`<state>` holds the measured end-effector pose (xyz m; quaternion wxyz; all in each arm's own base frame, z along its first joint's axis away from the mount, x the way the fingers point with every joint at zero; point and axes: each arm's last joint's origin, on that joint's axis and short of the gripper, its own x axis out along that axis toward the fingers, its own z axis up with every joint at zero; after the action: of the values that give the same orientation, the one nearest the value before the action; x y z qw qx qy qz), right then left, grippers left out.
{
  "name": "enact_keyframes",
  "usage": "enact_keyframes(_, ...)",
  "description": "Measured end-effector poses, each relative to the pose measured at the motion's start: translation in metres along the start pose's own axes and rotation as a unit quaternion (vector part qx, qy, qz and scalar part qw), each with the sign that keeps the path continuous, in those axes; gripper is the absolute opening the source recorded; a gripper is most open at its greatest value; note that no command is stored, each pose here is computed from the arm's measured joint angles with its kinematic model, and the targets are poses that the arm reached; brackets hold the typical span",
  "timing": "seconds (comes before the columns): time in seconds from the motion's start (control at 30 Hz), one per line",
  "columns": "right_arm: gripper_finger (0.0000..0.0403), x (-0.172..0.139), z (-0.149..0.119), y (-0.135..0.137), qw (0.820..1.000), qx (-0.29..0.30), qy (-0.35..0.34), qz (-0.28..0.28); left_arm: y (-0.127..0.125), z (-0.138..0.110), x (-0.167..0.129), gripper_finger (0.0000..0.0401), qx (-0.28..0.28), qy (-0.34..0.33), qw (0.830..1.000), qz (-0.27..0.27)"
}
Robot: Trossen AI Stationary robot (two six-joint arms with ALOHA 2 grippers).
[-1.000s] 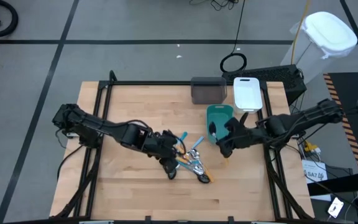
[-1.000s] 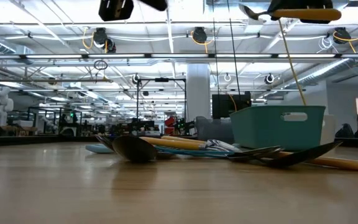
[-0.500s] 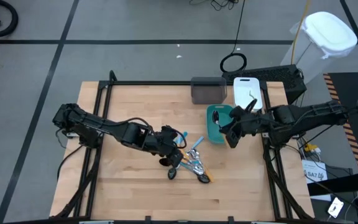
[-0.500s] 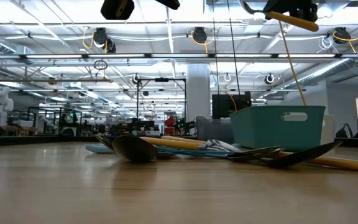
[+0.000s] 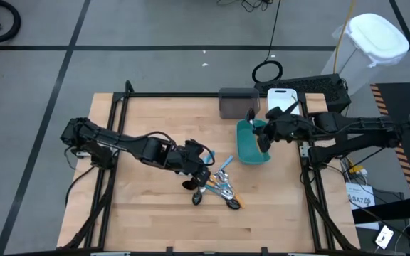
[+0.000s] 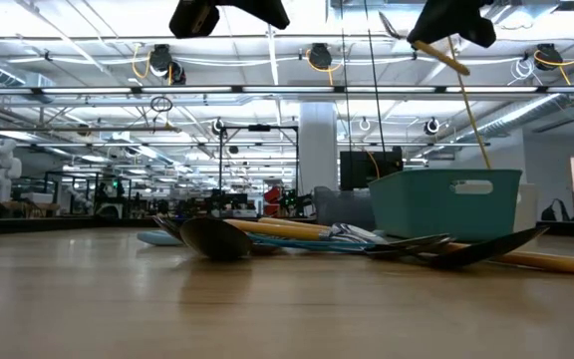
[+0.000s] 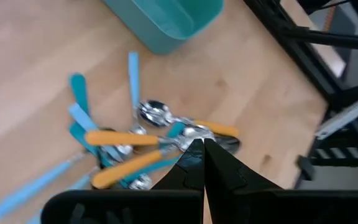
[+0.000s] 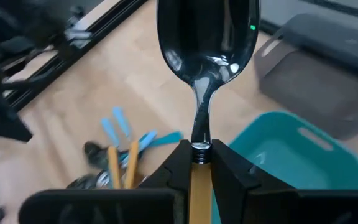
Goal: Sort silverware by color (type)
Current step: Put the orange spoon into the black bin
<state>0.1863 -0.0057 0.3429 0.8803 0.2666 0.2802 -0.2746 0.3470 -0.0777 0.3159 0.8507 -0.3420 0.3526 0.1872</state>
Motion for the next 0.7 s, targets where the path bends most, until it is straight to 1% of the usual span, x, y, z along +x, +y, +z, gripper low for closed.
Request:
enact_keyframes(0.13,0.0034,0.003,0.005,-0.006,1.0,0.013,-0.01,-0.02,0.007,0.005,0.002,0.0001,0.033,-0.001,0.999,0.022)
enact_keyframes(0.3,0.0034,0.004,0.009,-0.011,0.998,0.056,-0.018,-0.029,0.019,0.014,0.004,0.0001,0.068,0.004,0.997,0.046)
enact_keyframes(0.43,0.0034,0.005,0.013,-0.011,0.994,0.1,-0.032,-0.022,0.025,0.022,0.006,0.0001,0.107,0.019,0.993,0.038)
enact_keyframes(0.57,0.0034,0.005,0.019,-0.01,0.991,0.118,-0.055,-0.009,0.029,0.027,0.008,0.0001,0.14,0.036,0.989,0.024)
enact_keyframes(0.7,0.0034,0.006,0.025,-0.01,0.988,0.138,-0.075,-0.001,0.032,0.031,0.008,0.0001,0.144,0.036,0.989,0.026)
